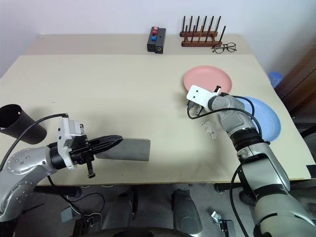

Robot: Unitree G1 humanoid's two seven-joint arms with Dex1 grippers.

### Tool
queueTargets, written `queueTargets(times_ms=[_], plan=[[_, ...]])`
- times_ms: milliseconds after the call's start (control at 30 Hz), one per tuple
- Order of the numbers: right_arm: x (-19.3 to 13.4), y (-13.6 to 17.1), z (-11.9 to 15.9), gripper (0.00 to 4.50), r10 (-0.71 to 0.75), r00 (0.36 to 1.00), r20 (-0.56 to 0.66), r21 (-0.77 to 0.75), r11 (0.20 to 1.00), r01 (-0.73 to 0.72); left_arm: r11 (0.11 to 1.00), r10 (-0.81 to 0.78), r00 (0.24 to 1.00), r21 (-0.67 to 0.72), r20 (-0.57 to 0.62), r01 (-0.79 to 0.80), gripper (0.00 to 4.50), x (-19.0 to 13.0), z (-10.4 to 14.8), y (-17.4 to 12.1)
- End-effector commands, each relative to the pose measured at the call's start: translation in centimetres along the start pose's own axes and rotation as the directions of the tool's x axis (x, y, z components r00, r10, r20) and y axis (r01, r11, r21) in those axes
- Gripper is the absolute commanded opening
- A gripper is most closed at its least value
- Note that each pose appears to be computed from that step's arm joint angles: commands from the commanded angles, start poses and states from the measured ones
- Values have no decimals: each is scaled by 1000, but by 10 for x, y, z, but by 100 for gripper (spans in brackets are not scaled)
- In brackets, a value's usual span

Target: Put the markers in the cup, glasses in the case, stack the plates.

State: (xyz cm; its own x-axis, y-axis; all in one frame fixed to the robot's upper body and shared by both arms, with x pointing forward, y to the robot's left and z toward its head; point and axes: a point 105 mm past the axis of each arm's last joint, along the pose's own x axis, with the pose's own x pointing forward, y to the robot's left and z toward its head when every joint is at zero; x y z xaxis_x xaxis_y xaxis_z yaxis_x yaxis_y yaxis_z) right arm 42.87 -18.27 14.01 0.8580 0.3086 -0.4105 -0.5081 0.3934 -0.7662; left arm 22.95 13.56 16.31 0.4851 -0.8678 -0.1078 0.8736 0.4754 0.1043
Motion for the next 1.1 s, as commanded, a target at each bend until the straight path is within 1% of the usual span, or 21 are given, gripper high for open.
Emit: queueTargets(times_ms=[33, 133, 167, 233, 267, 333, 400, 467, 567, 633, 667, 733, 767, 800, 833, 933, 1100], plan=[[-22, -28, 17, 4, -84, 994, 71, -36, 996, 87, 999, 11, 999, 42, 34, -13, 0, 3, 7, 5], [-59, -49, 12, 4, -128, 989, 72, 28, 992, 126, 998, -3, 998, 57, 62, 0, 0, 13, 12, 9], [-78, -52, 4, 4, -117, 991, 60, 54, 992, 114, 998, -30, 997, 64, 71, 25, 0, 19, 14, 9], [-108, -49, -9, 4, -74, 997, 25, 75, 995, 72, 995, -76, 994, 73, 76, 70, 0, 29, 16, 7], [-116, -47, -12, 4, -57, 998, 12, 80, 995, 56, 994, -89, 993, 75, 76, 83, 0, 32, 17, 7], [-137, -38, -32, 4, -19, 998, -52, 124, 992, 25, 990, -126, 989, 82, 79, 119, 0, 39, 19, 6], [-150, -32, -45, 4, 3, 995, -102, 137, 991, 12, 987, -146, 986, 85, 83, 139, 0, 44, 20, 5], [-161, -20, -64, 4, 36, 987, -156, 174, 985, -9, 983, -167, 982, 88, 88, 159, 0, 50, 22, 8], [-164, -11, -77, 4, 45, 982, -185, 229, 973, -2, 980, -184, 979, 92, 92, 176, 0, 55, 23, 10], [-163, -3, -83, 71, 70, 978, -197, 239, 971, -22, 980, -183, 979, 97, 89, 175, 0, 54, 21, 11], [-162, 0, -83, 97, 81, 978, -192, 242, 970, -33, 980, -178, 980, 99, 87, 170, 0, 53, 21, 12], [-161, 0, -74, 186, 86, 984, -157, 218, 975, -51, 983, -159, 984, 103, 86, 150, 0, 50, 19, 15], [-160, 0, -70, 250, 86, 987, -139, 205, 977, -56, 985, -150, 985, 103, 87, 141, 0, 49, 19, 16], [-159, 0, -63, 292, 93, 990, -105, 201, 977, -70, 986, -136, 987, 103, 84, 127, 0, 46, 17, 18], [-157, 1, -54, 344, 107, 992, -60, 205, 974, -93, 988, -119, 990, 105, 79, 110, 0, 42, 15, 21], [-149, 9, -32, 344, 165, 985, 52, 229, 958, -173, 992, -68, 995, 108, 69, 60, 0, 32, 8, 26], [-128, 27, -24, 344, 226, 970, 90, 223, 945, -241, 994, -35, 997, 107, 69, 28, 0, 24, 2, 26]])
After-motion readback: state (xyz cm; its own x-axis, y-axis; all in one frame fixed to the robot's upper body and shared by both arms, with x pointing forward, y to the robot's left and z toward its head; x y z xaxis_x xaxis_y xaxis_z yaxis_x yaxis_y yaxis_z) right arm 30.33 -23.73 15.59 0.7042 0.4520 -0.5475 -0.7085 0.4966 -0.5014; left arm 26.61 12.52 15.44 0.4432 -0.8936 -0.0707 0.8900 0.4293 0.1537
